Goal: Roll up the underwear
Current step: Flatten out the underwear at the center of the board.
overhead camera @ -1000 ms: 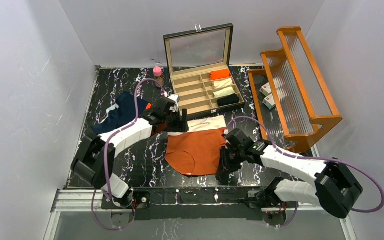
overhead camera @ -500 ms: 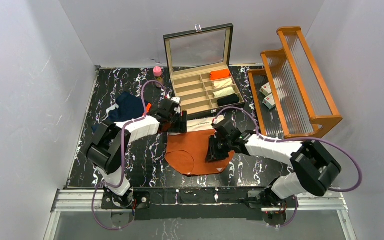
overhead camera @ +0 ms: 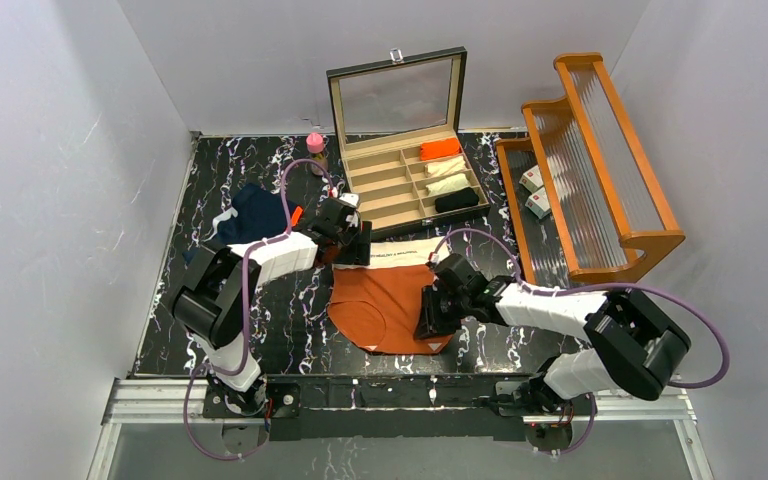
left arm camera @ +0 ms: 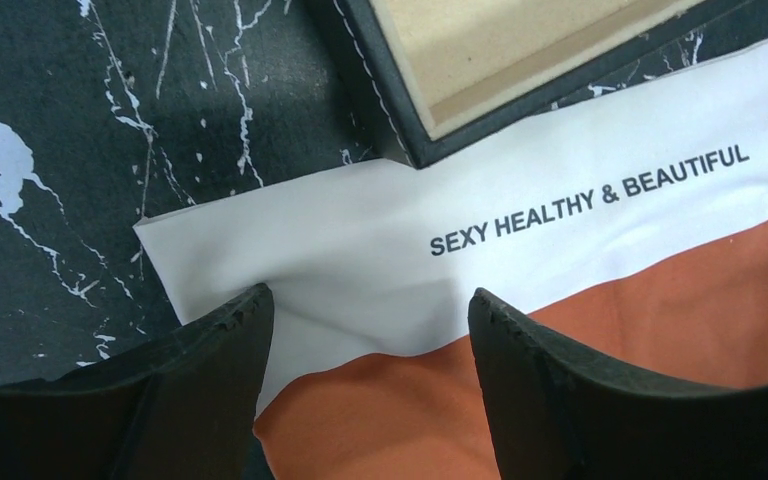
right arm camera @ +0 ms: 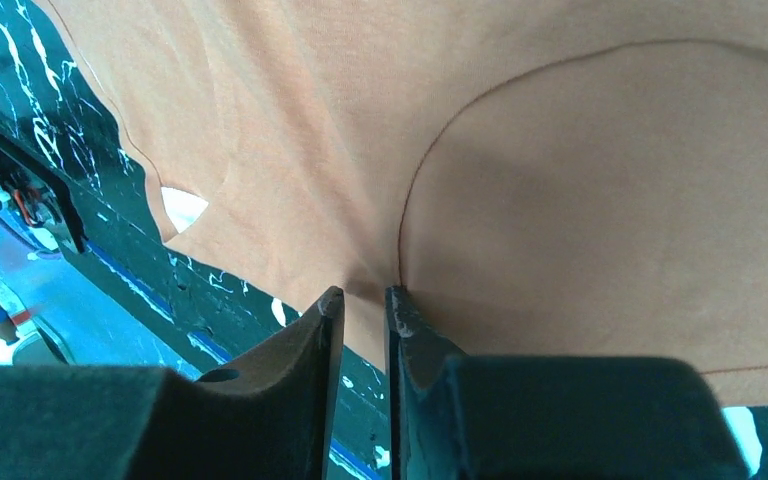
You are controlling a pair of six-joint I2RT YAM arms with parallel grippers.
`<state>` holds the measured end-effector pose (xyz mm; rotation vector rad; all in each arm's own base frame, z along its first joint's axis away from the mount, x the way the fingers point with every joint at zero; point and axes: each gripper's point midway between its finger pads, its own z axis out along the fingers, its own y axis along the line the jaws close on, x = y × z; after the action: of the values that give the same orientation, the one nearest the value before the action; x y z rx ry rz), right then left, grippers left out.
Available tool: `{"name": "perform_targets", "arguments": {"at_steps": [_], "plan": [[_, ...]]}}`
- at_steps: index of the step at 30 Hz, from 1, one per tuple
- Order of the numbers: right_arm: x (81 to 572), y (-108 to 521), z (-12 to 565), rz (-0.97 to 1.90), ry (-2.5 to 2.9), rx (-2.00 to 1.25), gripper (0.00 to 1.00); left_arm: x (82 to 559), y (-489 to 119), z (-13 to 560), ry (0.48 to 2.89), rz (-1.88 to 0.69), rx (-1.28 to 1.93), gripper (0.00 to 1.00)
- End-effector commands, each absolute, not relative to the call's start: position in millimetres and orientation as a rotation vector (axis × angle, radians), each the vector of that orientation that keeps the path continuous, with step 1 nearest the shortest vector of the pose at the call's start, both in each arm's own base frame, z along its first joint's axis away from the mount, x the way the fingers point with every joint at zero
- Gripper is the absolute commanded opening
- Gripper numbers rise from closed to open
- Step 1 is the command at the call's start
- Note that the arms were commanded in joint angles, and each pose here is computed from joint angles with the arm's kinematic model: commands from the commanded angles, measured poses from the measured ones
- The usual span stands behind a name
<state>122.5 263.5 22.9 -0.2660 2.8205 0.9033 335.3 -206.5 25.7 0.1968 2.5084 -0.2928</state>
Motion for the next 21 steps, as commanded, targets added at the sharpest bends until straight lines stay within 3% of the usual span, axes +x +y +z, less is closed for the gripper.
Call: {"name": "perform_targets", "arguments": {"at_steps": [1,6,11,15,21], "plan": [[110.6,245.5,20.6,0.798,2.888,-0.289,0.33,320.2,-207.4,39.3,2.523,-0.366,0.233,0.71],[149.7,268.1,70.6,0.804,2.706,-0.345,0.43,309.6,-230.0,83.6,2.461,-0.575,0.275,0.76],[212.4,262.3,103.1,0.641,2.556,-0.279,0.45,291.5,-237.4,121.3,2.403,-0.716,0.259,0.78],[265.5,246.6,100.0,0.55,2.526,-0.183,0.45,261.2,-242.7,113.1,2.441,-0.813,0.247,0.76],[319.8,239.5,71.8,0.472,2.581,-0.161,0.45,227.1,-234.3,76.5,2.519,-0.757,0.183,0.74]]}}
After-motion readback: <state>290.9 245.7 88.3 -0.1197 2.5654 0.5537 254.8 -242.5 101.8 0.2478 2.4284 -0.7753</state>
